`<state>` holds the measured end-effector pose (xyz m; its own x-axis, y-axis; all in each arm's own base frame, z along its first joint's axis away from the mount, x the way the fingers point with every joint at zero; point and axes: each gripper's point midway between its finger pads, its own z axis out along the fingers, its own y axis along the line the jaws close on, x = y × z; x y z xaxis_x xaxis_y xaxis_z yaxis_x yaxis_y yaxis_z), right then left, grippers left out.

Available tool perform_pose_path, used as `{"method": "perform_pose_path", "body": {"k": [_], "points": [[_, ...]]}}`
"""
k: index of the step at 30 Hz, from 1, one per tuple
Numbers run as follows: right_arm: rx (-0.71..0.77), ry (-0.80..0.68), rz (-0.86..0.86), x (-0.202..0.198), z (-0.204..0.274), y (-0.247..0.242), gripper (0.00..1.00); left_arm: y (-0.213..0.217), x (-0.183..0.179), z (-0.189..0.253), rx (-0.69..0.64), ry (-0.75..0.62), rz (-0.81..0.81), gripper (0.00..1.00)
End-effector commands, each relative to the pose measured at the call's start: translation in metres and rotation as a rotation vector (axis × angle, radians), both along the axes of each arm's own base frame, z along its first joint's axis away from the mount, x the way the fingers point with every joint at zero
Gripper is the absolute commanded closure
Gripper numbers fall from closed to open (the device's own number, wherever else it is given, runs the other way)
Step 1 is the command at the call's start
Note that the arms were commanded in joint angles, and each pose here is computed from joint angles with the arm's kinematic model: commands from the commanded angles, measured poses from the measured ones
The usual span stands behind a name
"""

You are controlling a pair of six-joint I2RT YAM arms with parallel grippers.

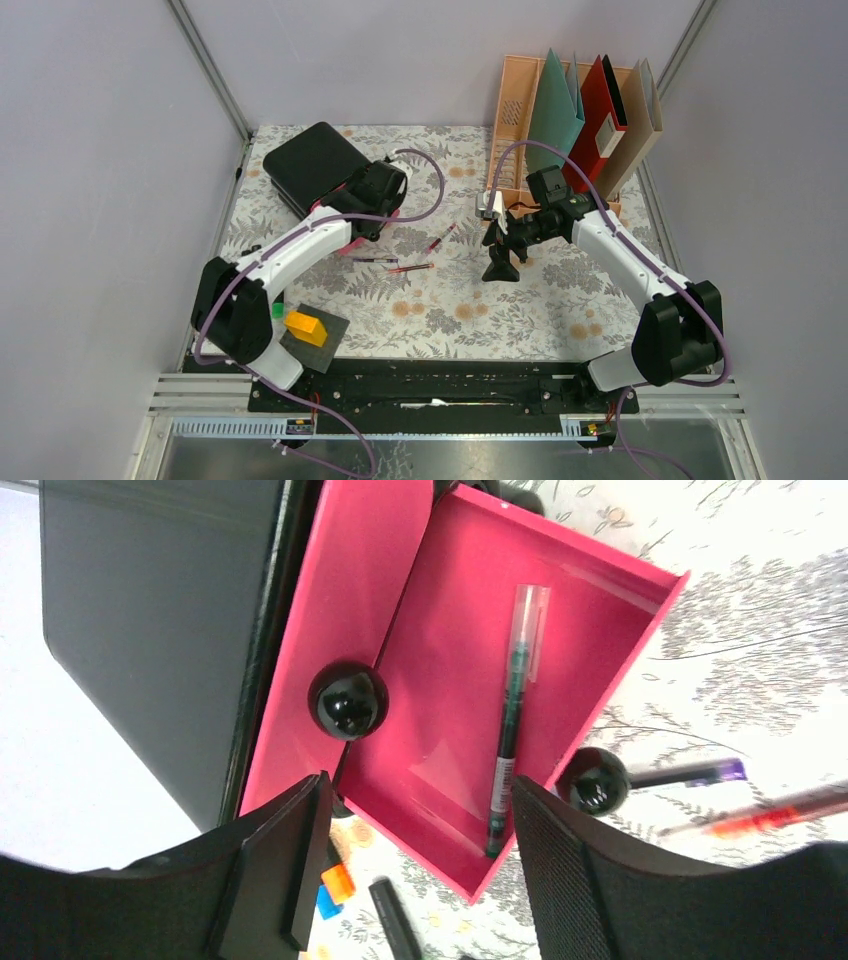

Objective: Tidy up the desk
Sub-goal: Place the stationery in the drawer.

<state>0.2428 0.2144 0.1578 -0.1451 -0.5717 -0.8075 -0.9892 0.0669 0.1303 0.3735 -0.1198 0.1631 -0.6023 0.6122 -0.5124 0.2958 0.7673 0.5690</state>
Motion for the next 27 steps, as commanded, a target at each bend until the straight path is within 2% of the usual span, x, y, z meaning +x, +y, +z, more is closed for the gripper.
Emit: {"method": "perform_pose_path", "body": {"k": [1, 2, 4, 8, 12, 18, 27], "points": [[0.023, 0.021, 0.020, -0.003, 0.002, 0.002, 0.00, -0.021, -0.002, 0.059, -0.257, -0.162, -0.031, 0.25], [0.023, 0.024, 0.019, -0.003, 0.002, 0.002, 0.00, -0.025, -0.005, 0.066, -0.315, -0.196, -0.052, 0.20], [0.022, 0.030, 0.018, -0.003, 0.001, 0.003, 0.00, -0.032, -0.017, 0.067, -0.421, -0.230, -0.091, 0.03], [0.025, 0.041, 0.015, -0.002, 0.001, 0.004, 0.00, -0.046, -0.043, 0.085, -0.641, -0.289, -0.183, 0.01], [0.032, 0.045, 0.022, 0.000, 0.001, 0.008, 0.00, -0.053, -0.067, 0.093, -0.760, -0.249, -0.238, 0.01], [0.041, 0.000, 0.089, 0.009, -0.003, 0.023, 0.00, -0.033, -0.093, 0.096, -0.790, -0.245, -0.244, 0.01], [-0.137, -0.127, 0.246, 0.035, -0.034, 0.071, 0.00, 0.008, -0.094, 0.083, -0.783, -0.343, -0.101, 0.01]]}}
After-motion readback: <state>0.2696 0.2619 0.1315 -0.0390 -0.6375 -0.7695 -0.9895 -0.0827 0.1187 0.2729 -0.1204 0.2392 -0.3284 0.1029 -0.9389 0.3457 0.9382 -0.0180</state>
